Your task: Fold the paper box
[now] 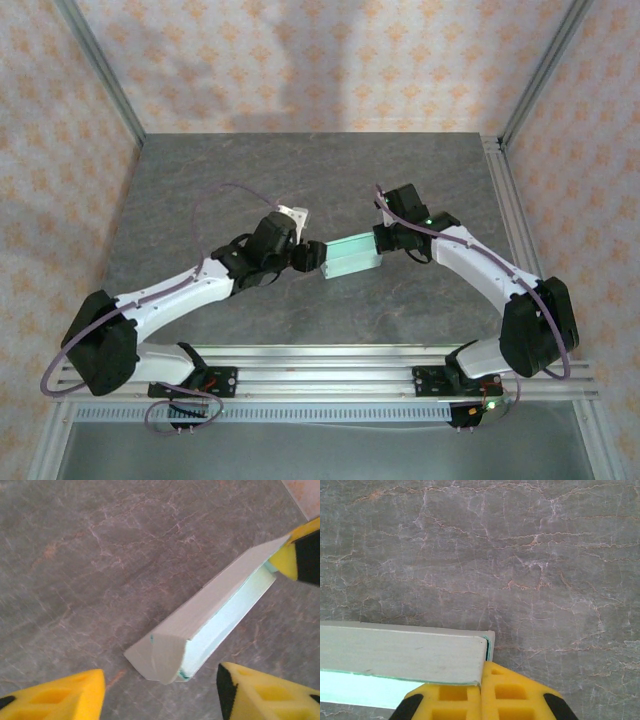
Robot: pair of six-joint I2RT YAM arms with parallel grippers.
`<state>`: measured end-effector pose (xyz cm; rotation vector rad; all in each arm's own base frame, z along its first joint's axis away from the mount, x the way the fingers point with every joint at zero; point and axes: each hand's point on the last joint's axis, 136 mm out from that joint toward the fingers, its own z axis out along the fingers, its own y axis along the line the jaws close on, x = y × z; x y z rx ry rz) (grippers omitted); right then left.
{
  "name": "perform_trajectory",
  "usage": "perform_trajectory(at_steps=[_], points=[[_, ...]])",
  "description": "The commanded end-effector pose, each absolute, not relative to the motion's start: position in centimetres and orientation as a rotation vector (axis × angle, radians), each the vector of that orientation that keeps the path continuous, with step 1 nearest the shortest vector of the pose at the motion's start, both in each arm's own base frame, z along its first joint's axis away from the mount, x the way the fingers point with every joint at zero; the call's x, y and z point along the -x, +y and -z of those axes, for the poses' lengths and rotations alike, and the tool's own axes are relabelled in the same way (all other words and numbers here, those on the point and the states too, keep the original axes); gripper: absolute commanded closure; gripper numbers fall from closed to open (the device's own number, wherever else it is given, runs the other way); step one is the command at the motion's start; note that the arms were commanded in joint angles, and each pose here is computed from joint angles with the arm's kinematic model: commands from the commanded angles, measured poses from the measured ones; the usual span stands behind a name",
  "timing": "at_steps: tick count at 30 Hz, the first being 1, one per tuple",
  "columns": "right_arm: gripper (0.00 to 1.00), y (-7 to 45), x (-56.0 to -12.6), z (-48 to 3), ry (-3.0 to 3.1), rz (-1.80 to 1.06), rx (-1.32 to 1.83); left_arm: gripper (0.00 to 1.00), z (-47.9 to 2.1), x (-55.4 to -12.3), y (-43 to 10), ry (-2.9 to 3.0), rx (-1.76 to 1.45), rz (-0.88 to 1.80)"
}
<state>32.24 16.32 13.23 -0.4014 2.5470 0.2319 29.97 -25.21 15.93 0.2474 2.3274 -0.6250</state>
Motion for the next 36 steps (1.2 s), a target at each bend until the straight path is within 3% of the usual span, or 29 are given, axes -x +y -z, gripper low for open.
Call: perform_trajectory(at_steps=[1, 5, 14, 36], points=[[1.0, 16.1, -32.4, -13.8, 2.54, -0.205, 0.376, 0.48, -15.9, -29.3, -25.8, 2.416, -0.165, 0.674], [1.0, 16.2, -32.5, -13.8, 2.544, -0.207, 0.378, 0.59, -16.0, -29.5, -26.5, 2.445, -0.161, 0.682], [1.0, 16.2, -32.4, -13.7, 2.55, -0.208, 0.378, 0.63, -14.7, -29.8, -27.4, 2.51, -0.182, 0.649], [1.0, 16.1, -32.3, -13.6, 2.552, -0.201, 0.384, 0.89, -14.0, -30.4, -28.7, 2.563, -0.108, 0.686]])
